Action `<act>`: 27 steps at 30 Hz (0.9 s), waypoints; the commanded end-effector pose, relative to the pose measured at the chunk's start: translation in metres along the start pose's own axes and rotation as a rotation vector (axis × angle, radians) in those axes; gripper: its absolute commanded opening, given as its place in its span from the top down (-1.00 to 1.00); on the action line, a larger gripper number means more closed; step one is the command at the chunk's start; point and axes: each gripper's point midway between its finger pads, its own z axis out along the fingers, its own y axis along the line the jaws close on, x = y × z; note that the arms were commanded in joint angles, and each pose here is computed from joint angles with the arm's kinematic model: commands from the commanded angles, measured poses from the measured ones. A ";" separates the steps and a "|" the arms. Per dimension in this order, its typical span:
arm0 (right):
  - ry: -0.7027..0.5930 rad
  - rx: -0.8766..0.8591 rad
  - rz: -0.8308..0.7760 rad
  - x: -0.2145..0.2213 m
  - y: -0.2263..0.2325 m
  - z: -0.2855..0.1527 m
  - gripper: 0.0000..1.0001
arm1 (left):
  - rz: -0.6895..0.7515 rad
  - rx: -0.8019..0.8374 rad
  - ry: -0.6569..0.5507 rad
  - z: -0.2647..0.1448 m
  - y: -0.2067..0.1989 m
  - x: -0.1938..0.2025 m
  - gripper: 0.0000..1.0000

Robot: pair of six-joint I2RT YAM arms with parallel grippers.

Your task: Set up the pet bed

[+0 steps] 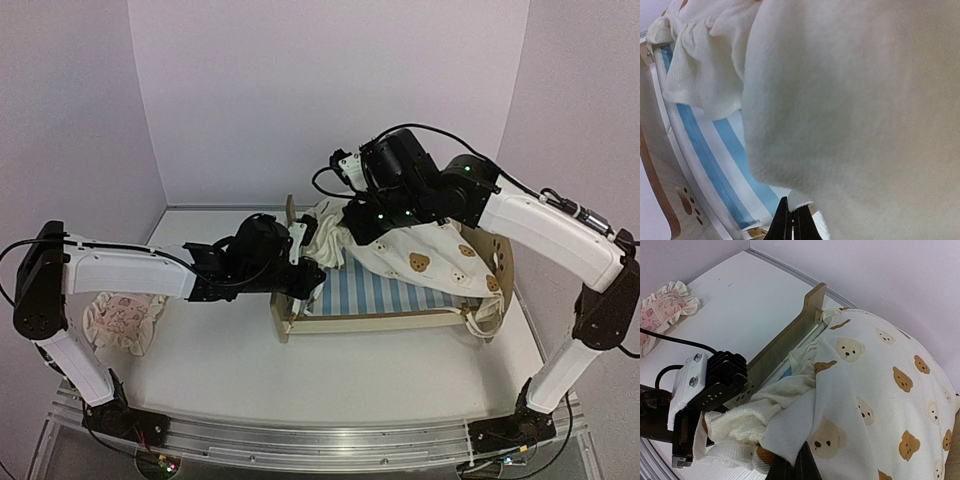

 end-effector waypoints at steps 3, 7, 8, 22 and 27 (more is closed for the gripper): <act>-0.030 -0.008 0.027 -0.007 0.008 0.012 1.00 | -0.058 -0.030 0.037 0.001 0.008 0.014 1.00; -0.021 -0.003 0.024 -0.006 0.009 0.017 1.00 | -0.072 -0.020 0.046 0.002 0.006 0.016 1.00; -0.020 -0.003 0.023 -0.006 0.010 0.018 1.00 | -0.072 -0.019 0.039 0.000 0.005 0.013 1.00; -0.051 -0.033 0.037 -0.021 0.014 0.013 1.00 | -0.009 -0.118 -0.053 -0.041 0.007 -0.035 1.00; -0.033 -0.049 0.041 -0.018 0.020 0.023 1.00 | -0.013 -0.153 -0.048 -0.045 0.016 -0.028 1.00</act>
